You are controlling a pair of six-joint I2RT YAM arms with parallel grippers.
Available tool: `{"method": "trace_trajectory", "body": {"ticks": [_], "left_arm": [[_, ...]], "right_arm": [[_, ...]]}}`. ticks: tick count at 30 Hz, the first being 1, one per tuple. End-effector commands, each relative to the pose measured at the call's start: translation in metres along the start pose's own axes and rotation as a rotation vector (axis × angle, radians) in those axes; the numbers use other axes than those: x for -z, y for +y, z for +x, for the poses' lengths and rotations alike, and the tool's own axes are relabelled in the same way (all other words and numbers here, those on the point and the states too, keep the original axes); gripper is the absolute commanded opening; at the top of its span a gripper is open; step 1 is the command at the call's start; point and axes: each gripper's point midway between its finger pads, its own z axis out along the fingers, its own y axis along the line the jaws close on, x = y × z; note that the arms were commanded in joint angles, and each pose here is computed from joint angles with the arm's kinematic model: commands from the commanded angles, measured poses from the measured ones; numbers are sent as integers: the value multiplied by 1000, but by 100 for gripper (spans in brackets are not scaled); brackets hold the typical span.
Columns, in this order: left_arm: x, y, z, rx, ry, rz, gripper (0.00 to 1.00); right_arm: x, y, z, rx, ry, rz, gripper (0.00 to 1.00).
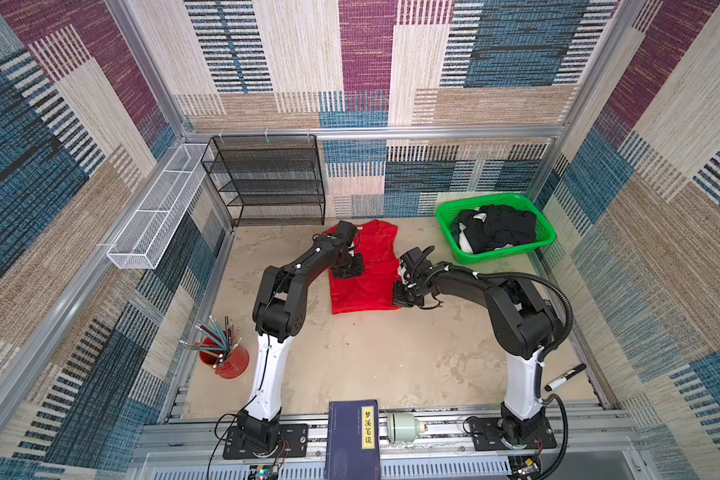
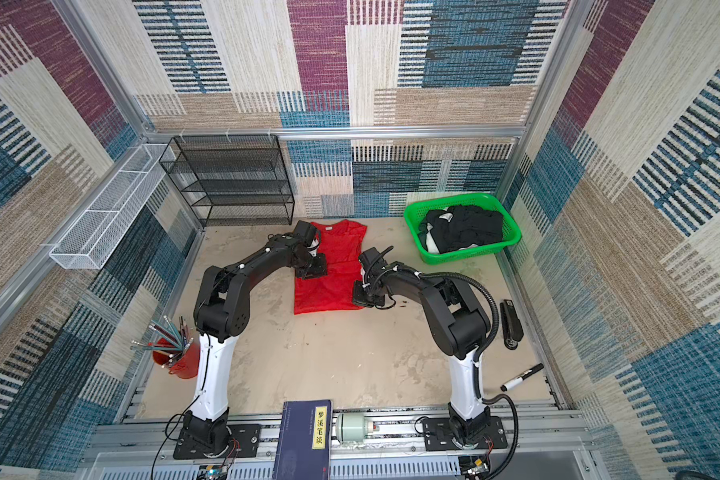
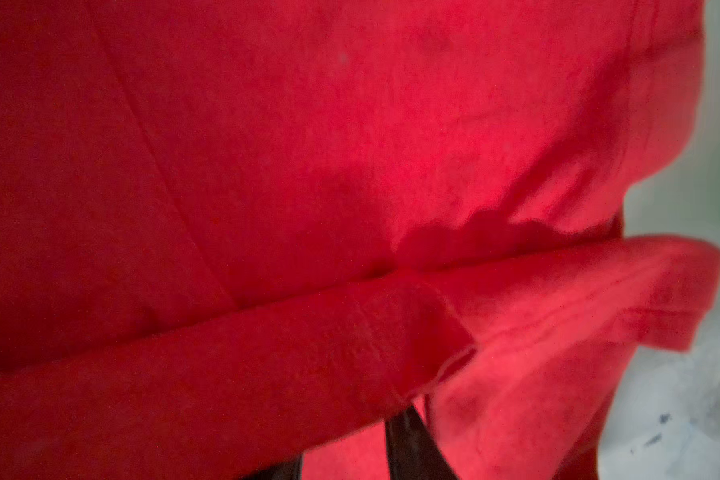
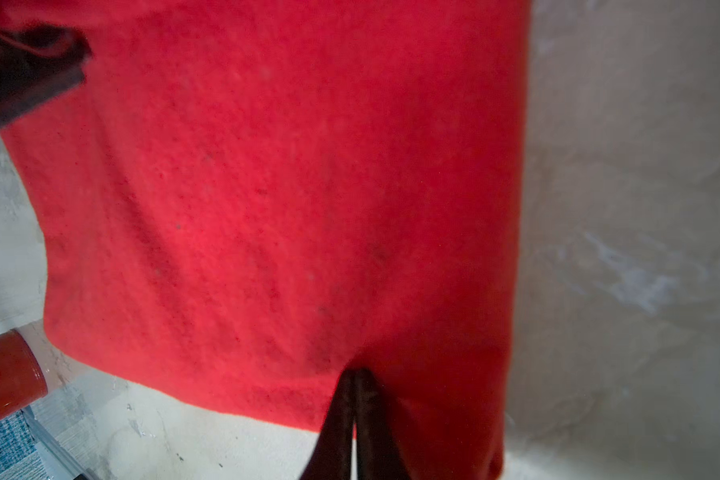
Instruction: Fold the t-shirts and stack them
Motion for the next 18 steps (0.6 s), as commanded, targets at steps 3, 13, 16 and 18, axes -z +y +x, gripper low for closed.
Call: {"method": "trace_trajectory", "body": {"ticks": [3, 13, 16, 18], "left_arm": [[4, 13, -48, 7, -108, -69, 35], [36, 12, -48, -6, -152, 33, 34], [39, 20, -32, -2, -154, 38, 32], [37, 29, -25, 12, -140, 27, 32]], "right_arm": [[-4, -17, 19, -37, 58, 58, 9], [24, 8, -17, 29, -31, 59, 11], [35, 27, -48, 48, -83, 37, 12], [37, 37, -72, 62, -111, 22, 12]]}}
